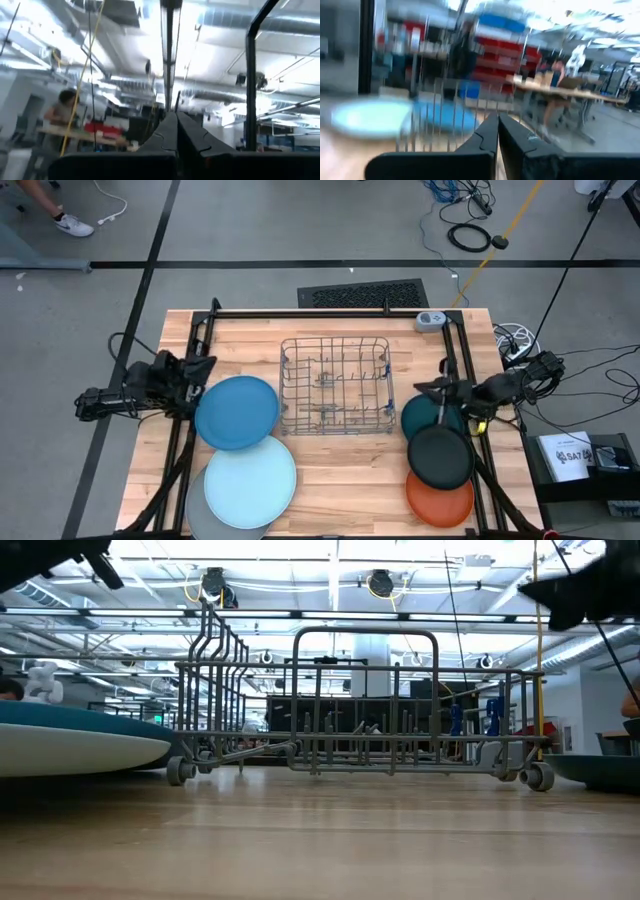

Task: Sort dishes
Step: Put the blue plate into the dish rack

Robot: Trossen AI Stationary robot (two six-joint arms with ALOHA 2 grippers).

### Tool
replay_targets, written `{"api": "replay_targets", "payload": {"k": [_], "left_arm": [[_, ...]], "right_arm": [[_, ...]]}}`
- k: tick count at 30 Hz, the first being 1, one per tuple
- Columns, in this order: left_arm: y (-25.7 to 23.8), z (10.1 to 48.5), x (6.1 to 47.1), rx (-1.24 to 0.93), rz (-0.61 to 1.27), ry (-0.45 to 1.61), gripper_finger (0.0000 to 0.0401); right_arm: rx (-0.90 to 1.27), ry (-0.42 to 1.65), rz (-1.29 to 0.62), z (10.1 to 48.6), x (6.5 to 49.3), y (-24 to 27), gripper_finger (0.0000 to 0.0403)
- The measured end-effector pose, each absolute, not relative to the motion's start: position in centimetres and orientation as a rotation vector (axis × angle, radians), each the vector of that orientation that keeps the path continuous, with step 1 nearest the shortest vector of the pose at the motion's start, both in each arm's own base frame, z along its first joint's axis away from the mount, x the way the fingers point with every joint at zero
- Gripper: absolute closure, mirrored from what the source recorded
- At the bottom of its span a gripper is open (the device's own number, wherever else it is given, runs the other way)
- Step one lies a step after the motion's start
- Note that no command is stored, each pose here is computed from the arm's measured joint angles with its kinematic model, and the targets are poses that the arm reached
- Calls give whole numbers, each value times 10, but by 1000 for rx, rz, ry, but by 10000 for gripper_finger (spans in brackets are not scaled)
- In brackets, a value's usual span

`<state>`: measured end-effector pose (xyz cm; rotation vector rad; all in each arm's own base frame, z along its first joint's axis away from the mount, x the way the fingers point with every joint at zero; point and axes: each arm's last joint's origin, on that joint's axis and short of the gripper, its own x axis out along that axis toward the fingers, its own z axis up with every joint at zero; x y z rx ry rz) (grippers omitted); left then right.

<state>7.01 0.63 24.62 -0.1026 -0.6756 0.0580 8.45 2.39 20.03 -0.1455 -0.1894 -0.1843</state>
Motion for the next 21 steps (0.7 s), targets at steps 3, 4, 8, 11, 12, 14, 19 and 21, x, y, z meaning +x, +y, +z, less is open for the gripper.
{"api": "replay_targets", "payload": {"k": [3, 4, 8, 11, 12, 14, 19, 21], "left_arm": [[6, 249, 69, -69, 45, -706, 401], [6, 251, 68, -73, 44, -723, 401], [7, 264, 63, -202, 41, -768, 387], [6, 276, 65, -208, 21, -727, 345], [5, 279, 67, -206, 11, -697, 326], [4, 288, 73, -195, -3, -636, 282], [2, 309, 100, -36, -16, -370, 186], [1, 323, 108, 23, -32, -234, 171]], "right_arm": [[-57, -360, -210, 218, 79, 21, 394], [-37, -423, -223, 224, 76, 19, 394], [44, -619, -268, 242, 64, 13, 394], [77, -674, -277, 246, 60, 11, 394], [75, -674, -277, 246, 60, 11, 394], [73, -674, -275, 246, 60, 11, 394], [31, -749, -146, 249, 59, 15, 394], [1, -790, -113, 252, 57, 16, 394]]}}
